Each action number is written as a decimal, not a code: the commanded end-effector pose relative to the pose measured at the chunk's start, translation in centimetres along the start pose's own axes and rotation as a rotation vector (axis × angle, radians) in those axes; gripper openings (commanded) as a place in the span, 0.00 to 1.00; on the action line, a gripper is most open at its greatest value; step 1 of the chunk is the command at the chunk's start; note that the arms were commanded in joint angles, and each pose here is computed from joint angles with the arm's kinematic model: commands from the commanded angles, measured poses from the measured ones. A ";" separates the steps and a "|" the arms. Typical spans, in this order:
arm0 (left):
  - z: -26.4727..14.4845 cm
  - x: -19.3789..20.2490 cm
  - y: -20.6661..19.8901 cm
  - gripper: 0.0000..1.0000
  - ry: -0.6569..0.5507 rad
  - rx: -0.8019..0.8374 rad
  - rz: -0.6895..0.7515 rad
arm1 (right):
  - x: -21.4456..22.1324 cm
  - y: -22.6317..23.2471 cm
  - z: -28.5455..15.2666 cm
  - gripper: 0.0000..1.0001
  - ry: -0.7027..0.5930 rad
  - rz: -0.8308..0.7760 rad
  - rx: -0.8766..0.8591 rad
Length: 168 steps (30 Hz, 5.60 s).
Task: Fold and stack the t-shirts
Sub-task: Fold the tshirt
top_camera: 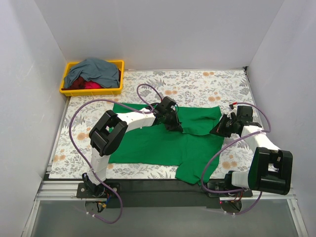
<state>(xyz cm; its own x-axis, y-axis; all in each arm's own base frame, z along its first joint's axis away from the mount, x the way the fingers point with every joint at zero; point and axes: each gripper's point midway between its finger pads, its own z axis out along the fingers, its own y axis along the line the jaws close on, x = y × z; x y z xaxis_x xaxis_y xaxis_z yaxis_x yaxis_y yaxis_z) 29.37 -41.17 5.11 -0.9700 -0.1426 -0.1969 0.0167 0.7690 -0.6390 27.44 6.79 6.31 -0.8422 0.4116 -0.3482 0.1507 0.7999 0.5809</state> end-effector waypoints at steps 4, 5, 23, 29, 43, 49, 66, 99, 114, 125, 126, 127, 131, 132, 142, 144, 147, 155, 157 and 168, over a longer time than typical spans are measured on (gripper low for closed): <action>-2.9 -0.6 -2.5 0.00 -0.001 0.057 0.040 | 0.8 0.8 -1.0 0.01 0.004 0.015 -0.026; -2.8 -0.6 -2.5 0.00 -0.002 0.056 0.040 | 0.8 0.8 -1.1 0.01 0.002 0.016 -0.028; -1.8 -0.2 0.2 0.00 -0.007 -0.016 0.047 | 6.3 -1.8 -0.5 0.03 0.105 0.076 0.023; -2.1 -0.3 0.1 0.00 -0.019 -0.015 0.060 | 3.8 -1.1 -2.1 0.01 0.013 0.038 0.065; -4.2 -0.2 -1.7 0.00 -0.016 0.040 0.071 | 3.2 0.3 -4.7 0.01 0.008 0.034 0.082; -3.5 1.3 0.0 0.00 0.032 0.013 0.060 | 5.1 -0.4 -4.5 0.01 0.041 0.049 0.090; -10.2 -6.8 3.1 0.50 -0.242 -0.040 -0.010 | -7.9 1.5 -3.3 0.50 -0.260 -0.036 0.039; -15.6 -17.6 31.4 0.17 -0.378 -0.656 -0.219 | -18.3 -5.0 6.1 0.03 -0.268 0.014 -0.094; -18.3 -18.8 31.6 0.32 -0.442 -0.736 -0.186 | -20.8 -5.4 7.7 0.18 -0.250 -0.097 -0.121; -24.8 -18.8 25.6 0.50 -0.626 -0.611 -0.260 | -19.1 1.2 1.8 0.46 -0.351 -0.256 0.029; -24.3 -17.5 26.2 0.50 -0.611 -0.613 -0.304 | -17.9 0.9 1.9 0.47 -0.340 -0.251 0.062; -24.4 -17.1 26.0 0.49 -0.619 -0.604 -0.326 | -16.9 2.8 1.7 0.47 -0.339 -0.294 0.044; -23.3 -14.9 28.0 0.47 -0.613 -0.639 -0.416 | -12.0 4.6 2.3 0.50 -0.283 -0.364 0.056; -23.2 -14.8 28.3 0.47 -0.621 -0.640 -0.431 | -11.0 5.0 2.5 0.51 -0.272 -0.385 0.062; -22.6 -15.7 29.1 0.43 -0.675 -0.644 -0.510 | -5.4 3.3 5.2 0.54 -0.146 -0.399 0.090; -22.4 -15.7 29.0 0.42 -0.669 -0.638 -0.524 | -5.0 3.3 5.4 0.54 -0.138 -0.399 0.080; -21.9 -15.7 29.4 0.38 -0.659 -0.645 -0.543 | -4.7 3.1 5.6 0.54 -0.133 -0.403 0.076; -20.9 -16.1 30.2 0.33 -0.650 -0.665 -0.570 | -4.2 3.2 5.7 0.53 -0.126 -0.410 0.054; -20.9 -16.4 30.2 0.33 -0.657 -0.670 -0.569 | -4.2 3.1 5.9 0.53 -0.122 -0.411 0.052; -20.6 -17.0 30.8 0.27 -0.652 -0.699 -0.558 | -3.6 2.8 6.4 0.53 -0.095 -0.407 0.049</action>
<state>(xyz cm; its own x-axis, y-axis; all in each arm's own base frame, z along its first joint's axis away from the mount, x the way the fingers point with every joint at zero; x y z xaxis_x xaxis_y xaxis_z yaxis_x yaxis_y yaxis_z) 40.00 -3.01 2.84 -0.5176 -0.7247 -0.4549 -0.7179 0.6571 -0.2299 33.77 10.14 4.32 -0.8033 0.1077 -0.5858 -0.1285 0.9290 0.3470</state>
